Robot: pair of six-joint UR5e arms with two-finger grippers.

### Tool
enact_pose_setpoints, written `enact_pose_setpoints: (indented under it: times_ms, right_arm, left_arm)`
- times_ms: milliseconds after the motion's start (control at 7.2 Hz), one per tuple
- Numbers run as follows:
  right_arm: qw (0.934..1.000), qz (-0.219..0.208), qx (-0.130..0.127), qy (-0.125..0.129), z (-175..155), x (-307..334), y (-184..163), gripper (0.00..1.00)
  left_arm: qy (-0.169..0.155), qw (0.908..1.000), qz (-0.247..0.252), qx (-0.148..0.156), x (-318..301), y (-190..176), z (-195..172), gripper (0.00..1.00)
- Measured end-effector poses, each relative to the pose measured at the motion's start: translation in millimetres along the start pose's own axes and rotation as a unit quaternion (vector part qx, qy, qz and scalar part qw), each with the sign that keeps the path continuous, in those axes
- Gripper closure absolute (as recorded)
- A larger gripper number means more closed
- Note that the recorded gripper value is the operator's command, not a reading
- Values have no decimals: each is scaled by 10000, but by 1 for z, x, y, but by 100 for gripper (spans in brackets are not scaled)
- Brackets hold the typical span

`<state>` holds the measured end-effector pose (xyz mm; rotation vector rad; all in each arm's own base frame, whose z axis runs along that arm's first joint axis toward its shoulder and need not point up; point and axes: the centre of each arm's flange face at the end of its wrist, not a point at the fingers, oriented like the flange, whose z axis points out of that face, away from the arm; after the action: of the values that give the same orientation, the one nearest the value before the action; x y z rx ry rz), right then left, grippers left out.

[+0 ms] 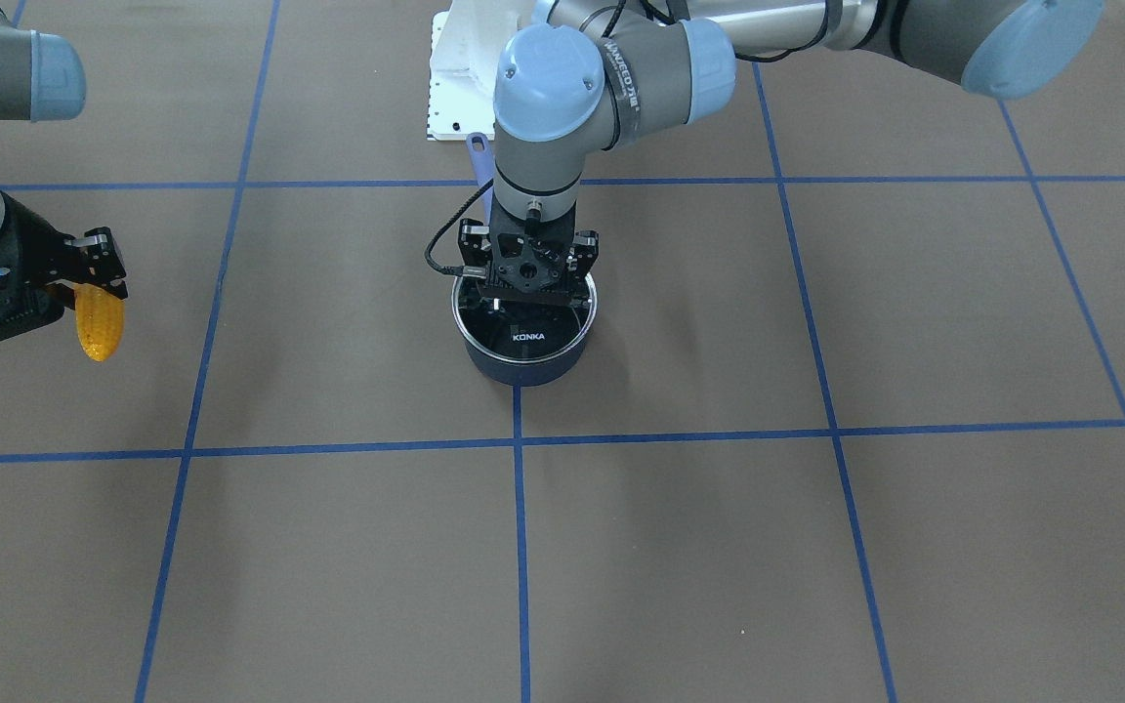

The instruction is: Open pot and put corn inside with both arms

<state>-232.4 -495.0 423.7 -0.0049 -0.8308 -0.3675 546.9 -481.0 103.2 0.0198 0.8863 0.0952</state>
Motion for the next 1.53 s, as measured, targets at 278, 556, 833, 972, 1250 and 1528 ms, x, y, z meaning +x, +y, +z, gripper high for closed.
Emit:
enact_pose_setpoints:
  times_ms: [278,556,833,972,1250,1528]
  right_arm:
    - [9999,26,23,-155,-3,-30,-13,70]
    - [9985,305,45,-448,-3,-131,-39,70]
    - [9969,358,55,-692,-5,-217,-48,70]
    - [9967,235,131,-764,-3,-252,-55,70]
    - [9947,14,433,-937,20,-306,-76,68]
    - [9920,-117,707,-1043,47,-354,-95,64]
  left_arm:
    - [140,9999,-33,-1,-20,-14,-23,40]
    - [132,9998,155,80,-79,-29,-38,40]
    - [56,9992,372,96,-152,-54,-52,40]
    - [-1,9987,505,99,-187,-65,-58,40]
    - [-148,9967,787,115,-247,-80,-63,41]
    - [-246,9938,1084,42,-306,-88,-65,41]
